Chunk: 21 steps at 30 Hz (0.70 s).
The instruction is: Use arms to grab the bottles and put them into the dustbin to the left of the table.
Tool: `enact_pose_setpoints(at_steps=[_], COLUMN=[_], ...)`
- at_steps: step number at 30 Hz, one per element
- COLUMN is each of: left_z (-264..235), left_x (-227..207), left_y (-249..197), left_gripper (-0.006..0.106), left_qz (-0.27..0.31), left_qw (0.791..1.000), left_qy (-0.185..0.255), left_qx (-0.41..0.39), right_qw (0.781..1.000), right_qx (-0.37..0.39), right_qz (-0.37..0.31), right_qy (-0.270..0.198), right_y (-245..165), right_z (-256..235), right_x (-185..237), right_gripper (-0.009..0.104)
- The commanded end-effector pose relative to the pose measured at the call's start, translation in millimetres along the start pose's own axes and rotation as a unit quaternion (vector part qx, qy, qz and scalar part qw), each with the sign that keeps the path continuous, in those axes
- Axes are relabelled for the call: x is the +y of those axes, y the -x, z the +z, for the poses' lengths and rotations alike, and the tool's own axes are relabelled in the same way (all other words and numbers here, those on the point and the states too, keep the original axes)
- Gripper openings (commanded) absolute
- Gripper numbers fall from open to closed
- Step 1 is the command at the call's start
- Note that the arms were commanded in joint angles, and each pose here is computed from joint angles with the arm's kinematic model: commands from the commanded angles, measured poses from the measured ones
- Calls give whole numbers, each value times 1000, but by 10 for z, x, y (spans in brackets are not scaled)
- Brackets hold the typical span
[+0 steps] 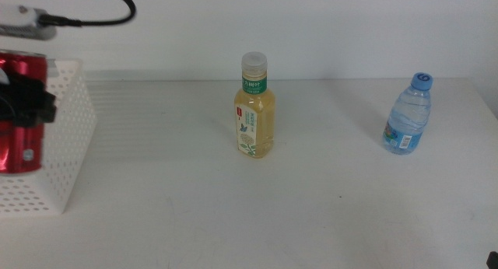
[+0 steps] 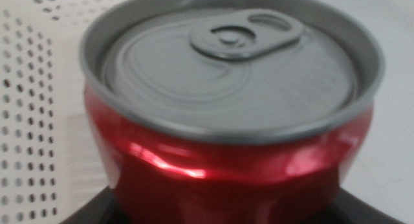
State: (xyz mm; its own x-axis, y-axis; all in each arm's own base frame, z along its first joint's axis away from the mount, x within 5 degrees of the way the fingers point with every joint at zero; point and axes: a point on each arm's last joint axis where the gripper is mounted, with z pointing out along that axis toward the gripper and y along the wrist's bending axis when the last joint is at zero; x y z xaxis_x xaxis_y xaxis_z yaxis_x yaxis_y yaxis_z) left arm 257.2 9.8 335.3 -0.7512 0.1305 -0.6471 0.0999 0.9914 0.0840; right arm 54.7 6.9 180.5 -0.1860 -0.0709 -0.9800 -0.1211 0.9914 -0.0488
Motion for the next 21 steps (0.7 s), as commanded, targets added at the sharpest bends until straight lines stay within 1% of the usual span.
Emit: enact_pose_setpoints(at_steps=[1,5,8,14,21], left_z=[-136,-39,59,302,627], left_x=[157,384,542,798,1012], left_y=[255,396,476,598,637], left_gripper=[-5,-5,-5,-5,-5], left_qz=[-13,-34,-38,-40,-36], left_qw=[999,998,998,998,997], left_qy=[15,33,42,49,53], left_qx=[-50,-31,-14,15,40], right_qw=[999,999,999,999,999], right_qx=[-53,-53,-53,-53,-53], right_qz=[-9,-9,-9,-9,-9], right_qy=[-10,-10,-10,-10,-10], right_y=[98,98,98,98,98], right_z=[-29,-29,-29,-29,-29], right_x=[-14,-14,-14,-14,-14], right_gripper=[70,70,70,70,70])
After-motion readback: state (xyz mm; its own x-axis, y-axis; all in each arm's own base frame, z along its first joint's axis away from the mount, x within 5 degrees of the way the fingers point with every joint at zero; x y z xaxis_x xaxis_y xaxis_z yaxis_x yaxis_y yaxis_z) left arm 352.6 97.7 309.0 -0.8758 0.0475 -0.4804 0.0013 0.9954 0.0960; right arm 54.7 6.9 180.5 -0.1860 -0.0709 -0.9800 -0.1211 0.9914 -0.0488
